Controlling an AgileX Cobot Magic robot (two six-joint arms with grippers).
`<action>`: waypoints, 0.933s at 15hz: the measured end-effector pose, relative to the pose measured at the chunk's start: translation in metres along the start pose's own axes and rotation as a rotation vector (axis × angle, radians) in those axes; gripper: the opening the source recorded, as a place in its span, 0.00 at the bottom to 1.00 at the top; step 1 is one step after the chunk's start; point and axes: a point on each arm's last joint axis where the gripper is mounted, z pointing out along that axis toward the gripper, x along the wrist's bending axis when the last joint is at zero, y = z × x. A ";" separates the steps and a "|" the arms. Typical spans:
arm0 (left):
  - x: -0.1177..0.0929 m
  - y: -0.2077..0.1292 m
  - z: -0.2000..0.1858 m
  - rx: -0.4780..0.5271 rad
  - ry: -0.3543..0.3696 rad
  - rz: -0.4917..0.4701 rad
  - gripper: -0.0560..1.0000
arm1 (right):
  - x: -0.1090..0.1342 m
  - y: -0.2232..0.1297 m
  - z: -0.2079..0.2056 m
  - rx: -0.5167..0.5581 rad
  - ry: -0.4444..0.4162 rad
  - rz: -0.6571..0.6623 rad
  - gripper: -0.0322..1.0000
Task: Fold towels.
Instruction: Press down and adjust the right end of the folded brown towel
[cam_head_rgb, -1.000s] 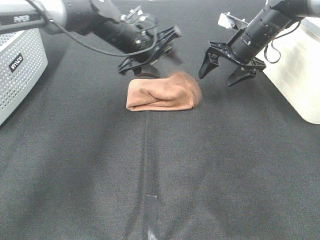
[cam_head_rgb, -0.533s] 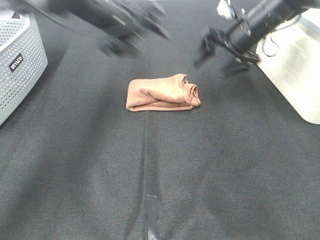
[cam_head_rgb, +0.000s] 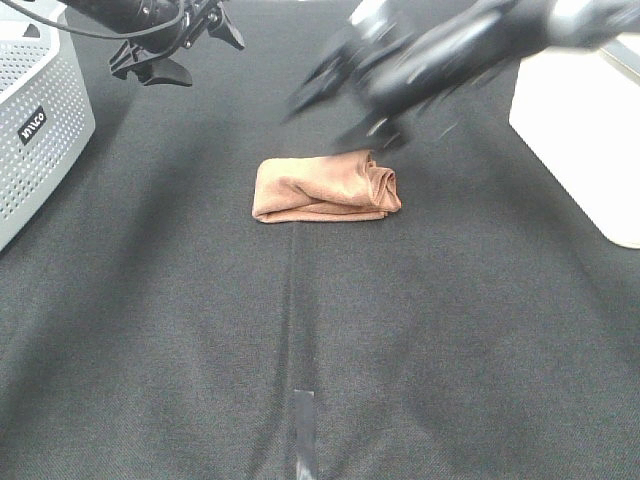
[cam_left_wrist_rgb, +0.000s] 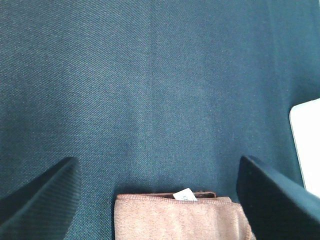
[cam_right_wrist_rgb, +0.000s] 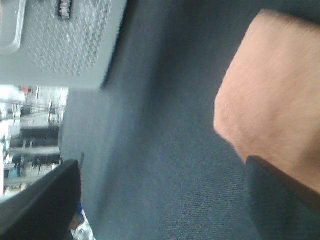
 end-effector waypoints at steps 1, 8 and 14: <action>0.000 0.000 0.000 0.005 0.001 0.000 0.81 | -0.008 -0.003 0.010 0.015 0.001 0.012 0.83; 0.001 -0.003 0.000 0.033 0.009 0.006 0.81 | -0.069 0.005 -0.022 -0.071 -0.180 0.095 0.82; 0.001 -0.008 -0.001 0.091 0.017 0.008 0.81 | -0.056 0.002 -0.049 -0.002 -0.182 0.068 0.82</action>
